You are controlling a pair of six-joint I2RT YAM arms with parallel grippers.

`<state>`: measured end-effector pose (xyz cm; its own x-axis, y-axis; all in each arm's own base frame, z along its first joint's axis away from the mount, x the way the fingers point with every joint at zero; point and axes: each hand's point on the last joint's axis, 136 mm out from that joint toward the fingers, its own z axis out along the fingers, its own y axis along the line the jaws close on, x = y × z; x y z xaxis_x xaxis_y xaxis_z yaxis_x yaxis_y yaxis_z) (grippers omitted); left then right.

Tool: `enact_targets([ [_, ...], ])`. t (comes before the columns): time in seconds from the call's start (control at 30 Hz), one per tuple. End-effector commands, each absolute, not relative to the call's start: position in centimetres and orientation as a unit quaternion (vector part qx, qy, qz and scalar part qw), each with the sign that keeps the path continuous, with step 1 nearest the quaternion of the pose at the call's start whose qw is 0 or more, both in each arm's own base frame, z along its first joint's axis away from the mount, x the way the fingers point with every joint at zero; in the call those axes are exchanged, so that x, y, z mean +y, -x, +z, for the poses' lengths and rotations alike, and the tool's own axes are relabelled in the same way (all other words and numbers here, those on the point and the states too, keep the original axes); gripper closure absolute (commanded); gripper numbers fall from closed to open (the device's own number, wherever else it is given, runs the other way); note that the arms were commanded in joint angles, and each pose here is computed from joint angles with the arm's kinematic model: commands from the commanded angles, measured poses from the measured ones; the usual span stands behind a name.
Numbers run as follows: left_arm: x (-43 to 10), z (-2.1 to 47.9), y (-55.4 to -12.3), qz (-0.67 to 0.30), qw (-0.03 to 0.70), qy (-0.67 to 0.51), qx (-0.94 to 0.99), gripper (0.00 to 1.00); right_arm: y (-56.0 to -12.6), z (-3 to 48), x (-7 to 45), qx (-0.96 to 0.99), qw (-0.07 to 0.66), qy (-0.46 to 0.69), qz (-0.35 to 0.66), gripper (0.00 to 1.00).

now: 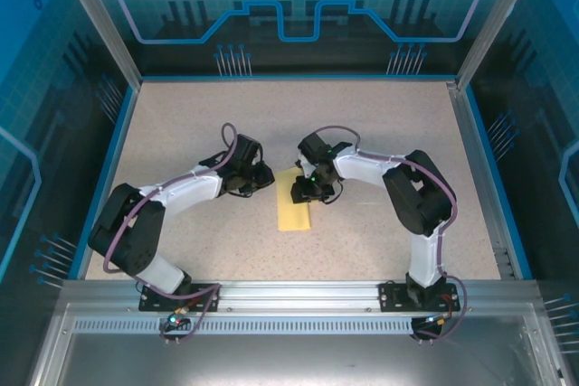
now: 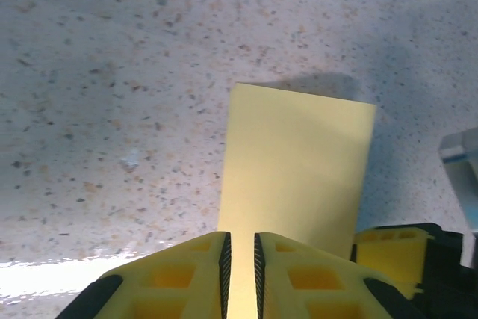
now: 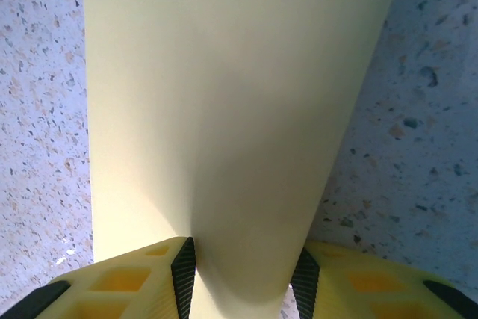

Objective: Fold a paper plane with a square sheet of paper (pick it up from the middle)
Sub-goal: Fold the square sheet of paper in half at the center of the table.

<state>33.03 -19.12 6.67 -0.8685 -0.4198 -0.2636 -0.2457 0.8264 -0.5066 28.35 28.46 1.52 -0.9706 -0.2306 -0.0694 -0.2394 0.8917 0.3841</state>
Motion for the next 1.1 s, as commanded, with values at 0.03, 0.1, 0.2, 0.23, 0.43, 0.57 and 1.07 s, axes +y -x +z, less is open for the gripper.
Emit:
enact_targets([
  [0.03, -17.7, 6.5, -32.6, -0.223, 0.182, 0.202, 0.936, 0.76, -27.6, -1.2, 27.6, 0.975, -0.020, 0.130, 0.178, 0.58],
  [0.1, -17.7, 6.5, -32.6, -0.227, 0.179, 0.200, 0.936, 0.74, -27.6, -1.3, 27.5, 0.975, -0.022, 0.132, 0.176, 0.59],
  [0.2, -18.0, 6.3, -32.5, -0.232, 0.173, 0.197, 0.937, 0.74, -27.7, -1.3, 27.4, 0.976, -0.024, 0.131, 0.174, 0.59],
  [0.23, -18.1, 6.3, -32.5, -0.234, 0.172, 0.195, 0.937, 0.73, -27.7, -1.4, 27.3, 0.976, -0.025, 0.130, 0.173, 0.59],
  [0.43, -18.7, 6.1, -32.5, -0.246, 0.163, 0.186, 0.937, 0.74, -27.8, -1.6, 27.1, 0.977, -0.027, 0.131, 0.168, 0.59],
  [0.57, -19.1, 6.0, -32.5, -0.251, 0.156, 0.173, 0.939, 0.75, -27.7, -1.8, 27.0, 0.976, -0.027, 0.136, 0.166, 0.59],
  [1.07, -19.6, 5.6, -32.4, -0.254, 0.143, 0.163, 0.943, 0.77, -27.8, -2.7, 26.7, 0.977, -0.034, 0.139, 0.156, 0.61],
])
